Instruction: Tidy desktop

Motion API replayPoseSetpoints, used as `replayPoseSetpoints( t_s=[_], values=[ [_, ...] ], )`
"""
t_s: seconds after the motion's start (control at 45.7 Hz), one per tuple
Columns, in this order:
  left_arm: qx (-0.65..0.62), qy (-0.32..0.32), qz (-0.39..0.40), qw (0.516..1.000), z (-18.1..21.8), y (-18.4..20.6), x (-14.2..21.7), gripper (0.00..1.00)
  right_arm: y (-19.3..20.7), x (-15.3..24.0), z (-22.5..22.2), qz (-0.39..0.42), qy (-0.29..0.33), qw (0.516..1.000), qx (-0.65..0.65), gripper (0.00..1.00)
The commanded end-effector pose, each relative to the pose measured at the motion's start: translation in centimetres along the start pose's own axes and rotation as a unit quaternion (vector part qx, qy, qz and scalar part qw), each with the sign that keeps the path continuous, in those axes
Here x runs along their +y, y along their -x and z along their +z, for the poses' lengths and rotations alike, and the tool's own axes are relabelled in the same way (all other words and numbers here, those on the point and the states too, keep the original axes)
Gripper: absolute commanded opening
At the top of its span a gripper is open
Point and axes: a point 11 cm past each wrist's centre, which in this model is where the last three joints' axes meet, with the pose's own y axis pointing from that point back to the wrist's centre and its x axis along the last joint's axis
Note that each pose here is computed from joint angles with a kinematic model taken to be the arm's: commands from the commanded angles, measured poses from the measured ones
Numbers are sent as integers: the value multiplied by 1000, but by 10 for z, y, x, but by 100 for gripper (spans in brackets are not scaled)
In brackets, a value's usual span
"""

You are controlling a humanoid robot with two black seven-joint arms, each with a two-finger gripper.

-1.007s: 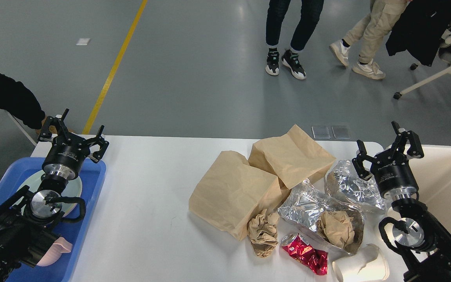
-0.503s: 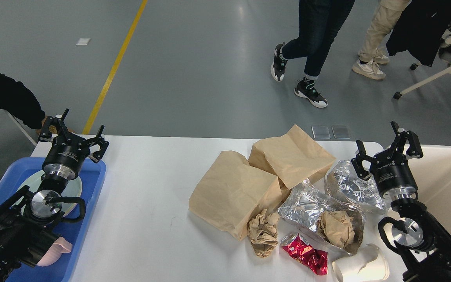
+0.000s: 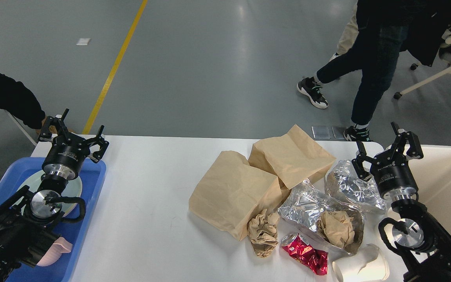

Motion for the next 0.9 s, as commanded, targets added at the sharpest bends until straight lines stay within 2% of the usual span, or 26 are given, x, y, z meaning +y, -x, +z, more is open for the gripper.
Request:
replayPoseSetpoints(
  t_s=[0.0, 0.394, 0.503, 0.678, 0.788, 0.875],
  values=[
    [0, 0, 0, 1000, 0, 0, 0, 96, 2, 0, 3, -1, 1, 1000, -3, 100],
    [0, 0, 0, 1000, 0, 0, 0, 96, -5, -1, -7, 5, -4, 1000, 8, 100],
    [0, 0, 0, 1000, 0, 0, 0, 96, -36, 3, -37, 24, -4, 998, 57, 100],
    [0, 0, 0, 1000, 0, 0, 0, 96, -92, 23, -79, 64, 33, 985, 158, 100],
    [0, 0, 0, 1000, 0, 0, 0, 96, -129, 39, -129, 79, 91, 952, 283, 100],
    [0, 0, 0, 1000, 0, 0, 0, 96, -132, 36, -180, 54, 127, 917, 375, 100]
  ],
)
